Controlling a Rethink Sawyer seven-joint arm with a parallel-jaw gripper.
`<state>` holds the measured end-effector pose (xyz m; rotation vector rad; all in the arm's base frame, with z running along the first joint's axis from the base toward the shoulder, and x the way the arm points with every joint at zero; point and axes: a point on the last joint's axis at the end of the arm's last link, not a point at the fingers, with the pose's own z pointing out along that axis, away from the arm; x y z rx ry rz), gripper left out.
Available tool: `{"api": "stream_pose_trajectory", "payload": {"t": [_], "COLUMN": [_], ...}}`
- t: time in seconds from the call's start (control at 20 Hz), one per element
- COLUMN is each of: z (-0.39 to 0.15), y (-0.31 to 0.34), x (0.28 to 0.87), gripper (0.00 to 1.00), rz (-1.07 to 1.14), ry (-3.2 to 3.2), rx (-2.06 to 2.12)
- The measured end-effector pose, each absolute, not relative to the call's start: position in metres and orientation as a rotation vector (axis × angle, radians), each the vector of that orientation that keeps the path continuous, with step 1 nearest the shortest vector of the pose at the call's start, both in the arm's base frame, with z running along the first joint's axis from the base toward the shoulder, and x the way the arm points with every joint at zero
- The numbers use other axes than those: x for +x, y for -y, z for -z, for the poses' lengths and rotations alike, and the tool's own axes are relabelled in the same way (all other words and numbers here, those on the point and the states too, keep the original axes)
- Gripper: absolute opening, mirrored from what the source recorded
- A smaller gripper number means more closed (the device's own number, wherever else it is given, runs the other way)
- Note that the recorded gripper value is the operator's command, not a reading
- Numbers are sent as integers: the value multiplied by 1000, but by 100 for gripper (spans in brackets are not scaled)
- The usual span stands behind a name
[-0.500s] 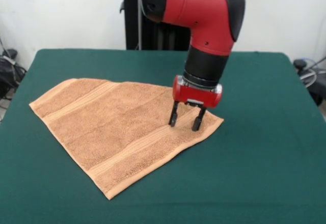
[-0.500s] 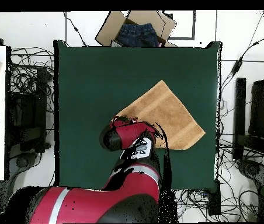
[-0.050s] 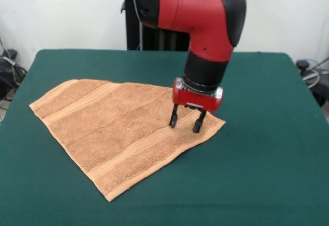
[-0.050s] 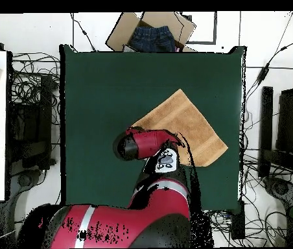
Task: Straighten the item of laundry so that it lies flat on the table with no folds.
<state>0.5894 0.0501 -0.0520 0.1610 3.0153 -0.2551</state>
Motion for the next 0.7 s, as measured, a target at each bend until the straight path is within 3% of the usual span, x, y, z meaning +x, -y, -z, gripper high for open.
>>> {"api": "stream_pose_trajectory", "payload": {"t": [0.7], "z": [54], "y": [-36], "x": [629], "gripper": [100], "rz": [148], "ry": [-3296], "rx": [363]}}
